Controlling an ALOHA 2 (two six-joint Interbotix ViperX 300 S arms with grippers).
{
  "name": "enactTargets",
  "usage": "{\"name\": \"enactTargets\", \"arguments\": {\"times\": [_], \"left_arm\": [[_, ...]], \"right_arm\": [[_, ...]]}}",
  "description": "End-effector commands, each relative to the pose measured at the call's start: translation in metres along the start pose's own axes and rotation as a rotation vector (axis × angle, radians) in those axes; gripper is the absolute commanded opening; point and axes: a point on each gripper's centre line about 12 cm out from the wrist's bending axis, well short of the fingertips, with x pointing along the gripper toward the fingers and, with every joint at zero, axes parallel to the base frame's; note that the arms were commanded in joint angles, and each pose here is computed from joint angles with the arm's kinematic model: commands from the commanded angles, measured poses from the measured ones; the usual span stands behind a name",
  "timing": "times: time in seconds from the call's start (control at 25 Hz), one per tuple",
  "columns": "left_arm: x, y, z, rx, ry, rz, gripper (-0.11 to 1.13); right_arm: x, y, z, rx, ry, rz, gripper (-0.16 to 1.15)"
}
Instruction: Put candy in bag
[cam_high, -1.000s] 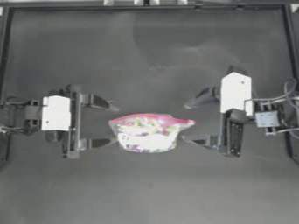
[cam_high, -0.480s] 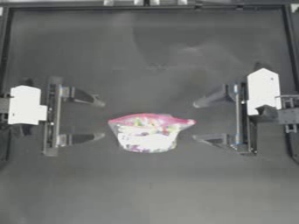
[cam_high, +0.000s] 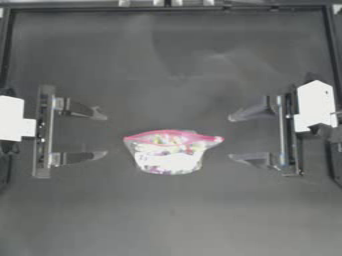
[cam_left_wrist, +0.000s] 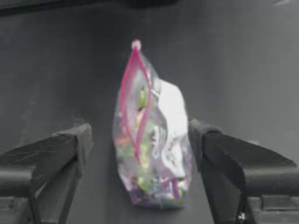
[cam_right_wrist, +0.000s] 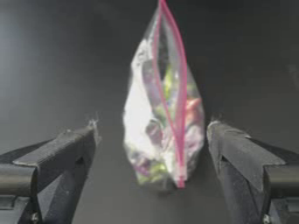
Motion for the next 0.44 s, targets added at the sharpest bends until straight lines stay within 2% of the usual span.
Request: {"name": "enactTargets", "arguments": {"times": [0.04, 0.44], "left_arm": [[-0.007, 0.002, 0.008, -0.006, -0.030, 0.005, 0.97], [-0.020, 0.001, 0.008, -0.007, -0.052, 0.006, 0.96]], "right_arm": [[-0.010, 0.002, 0.009, -0.019, -0.069, 0.021, 1.02], [-0.028, -0.001, 0.005, -0.014, -0.134, 0.031, 1.02]]}}
